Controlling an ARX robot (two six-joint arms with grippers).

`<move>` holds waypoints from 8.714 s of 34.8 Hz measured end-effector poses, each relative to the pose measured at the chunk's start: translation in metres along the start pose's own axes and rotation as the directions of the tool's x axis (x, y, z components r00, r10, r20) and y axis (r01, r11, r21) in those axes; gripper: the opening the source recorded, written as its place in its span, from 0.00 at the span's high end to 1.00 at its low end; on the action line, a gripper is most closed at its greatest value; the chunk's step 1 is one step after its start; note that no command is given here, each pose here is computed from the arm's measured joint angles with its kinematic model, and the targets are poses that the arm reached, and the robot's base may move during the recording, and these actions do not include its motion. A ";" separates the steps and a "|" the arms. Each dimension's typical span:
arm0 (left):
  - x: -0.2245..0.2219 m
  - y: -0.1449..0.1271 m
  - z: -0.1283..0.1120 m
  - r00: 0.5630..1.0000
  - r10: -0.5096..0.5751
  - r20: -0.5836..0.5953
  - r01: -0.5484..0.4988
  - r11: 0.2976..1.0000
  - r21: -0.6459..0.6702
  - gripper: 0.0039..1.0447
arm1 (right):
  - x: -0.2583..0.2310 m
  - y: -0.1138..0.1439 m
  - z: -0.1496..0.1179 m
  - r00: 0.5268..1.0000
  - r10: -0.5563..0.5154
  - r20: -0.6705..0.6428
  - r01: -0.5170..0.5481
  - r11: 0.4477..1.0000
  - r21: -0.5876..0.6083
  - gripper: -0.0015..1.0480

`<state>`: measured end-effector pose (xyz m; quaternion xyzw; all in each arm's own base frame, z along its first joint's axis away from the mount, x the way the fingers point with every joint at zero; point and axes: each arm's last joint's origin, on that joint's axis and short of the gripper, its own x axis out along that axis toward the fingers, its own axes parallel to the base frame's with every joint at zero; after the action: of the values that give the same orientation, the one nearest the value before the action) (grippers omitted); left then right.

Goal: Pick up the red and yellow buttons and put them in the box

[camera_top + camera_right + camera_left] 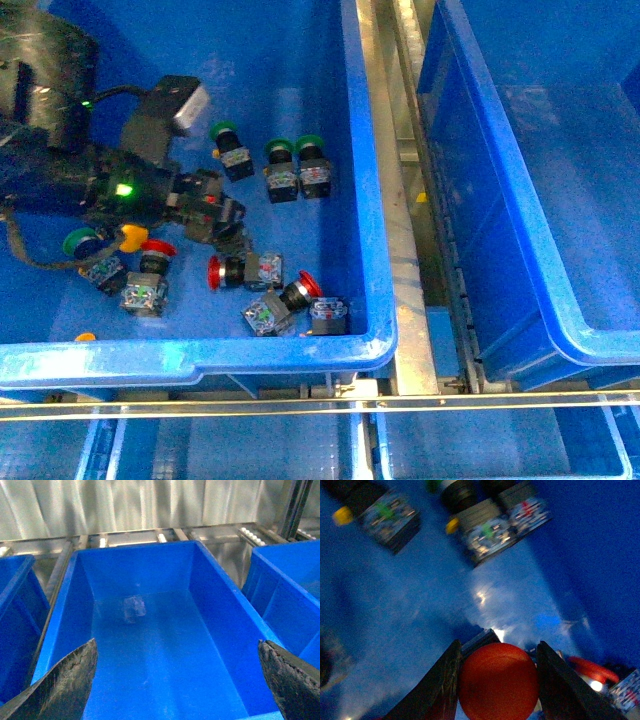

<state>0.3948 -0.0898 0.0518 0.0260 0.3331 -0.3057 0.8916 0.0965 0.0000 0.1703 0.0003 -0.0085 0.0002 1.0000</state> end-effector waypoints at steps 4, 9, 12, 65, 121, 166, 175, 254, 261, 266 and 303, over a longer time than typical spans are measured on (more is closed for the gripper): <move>-0.023 0.011 -0.013 0.998 0.051 0.021 -0.049 0.995 -0.093 0.66 | 0.000 0.000 0.000 1.000 0.000 0.000 0.000 1.000 0.000 0.07; -0.055 0.016 -0.011 0.989 0.095 0.112 -0.074 0.981 -0.180 0.66 | 0.000 0.000 0.000 1.000 0.000 0.000 0.000 1.000 0.000 0.07; -0.067 0.015 -0.004 0.980 0.107 0.169 -0.066 0.971 -0.230 0.66 | 0.000 0.000 0.000 1.000 0.000 0.000 0.000 1.000 0.000 0.07; -0.094 -0.110 0.083 0.840 -0.289 0.459 0.517 0.685 -0.514 0.67 | 0.000 0.000 0.000 1.000 0.000 0.000 0.000 1.000 0.000 0.07; -0.015 -0.177 0.103 0.806 -0.336 0.488 0.589 0.543 -0.599 0.67 | 0.000 0.000 0.000 1.000 0.000 0.000 0.000 1.000 0.000 0.07; -0.008 -0.188 0.097 0.815 -0.330 0.477 0.578 0.526 -0.624 0.67 | 0.156 0.087 -0.006 0.785 0.542 -0.299 -0.618 0.660 -0.426 0.07; -0.008 -0.190 0.097 0.814 -0.330 0.478 0.579 0.526 -0.623 0.67 | 0.169 0.090 -0.006 0.804 0.532 -0.265 -0.592 0.670 -0.448 0.07; -0.007 -0.189 0.094 0.827 -0.310 0.469 0.560 0.535 -0.633 0.38 | 0.185 0.090 -0.034 0.809 0.518 -0.278 -0.546 0.487 -0.682 0.67; -0.007 -0.189 0.095 0.827 -0.307 0.472 0.559 0.540 -0.629 0.06 | 0.185 0.090 -0.035 0.808 0.517 -0.283 -0.549 0.484 -0.681 0.67; -0.007 -0.189 0.098 0.823 -0.305 0.480 0.564 0.541 -0.623 0.07 | 0.185 0.088 -0.036 0.812 0.508 -0.286 -0.545 0.487 -0.682 0.67; -0.077 -0.123 0.045 0.905 0.007 0.425 0.305 0.685 -0.662 0.07 | 0.176 0.021 -0.017 0.931 0.252 -0.262 -0.362 0.714 -0.599 0.67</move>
<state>0.3061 -0.1607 0.1533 -0.4122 0.2397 -0.2238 0.8500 0.2725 0.0211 0.1567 -0.3406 0.0730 0.1639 0.9229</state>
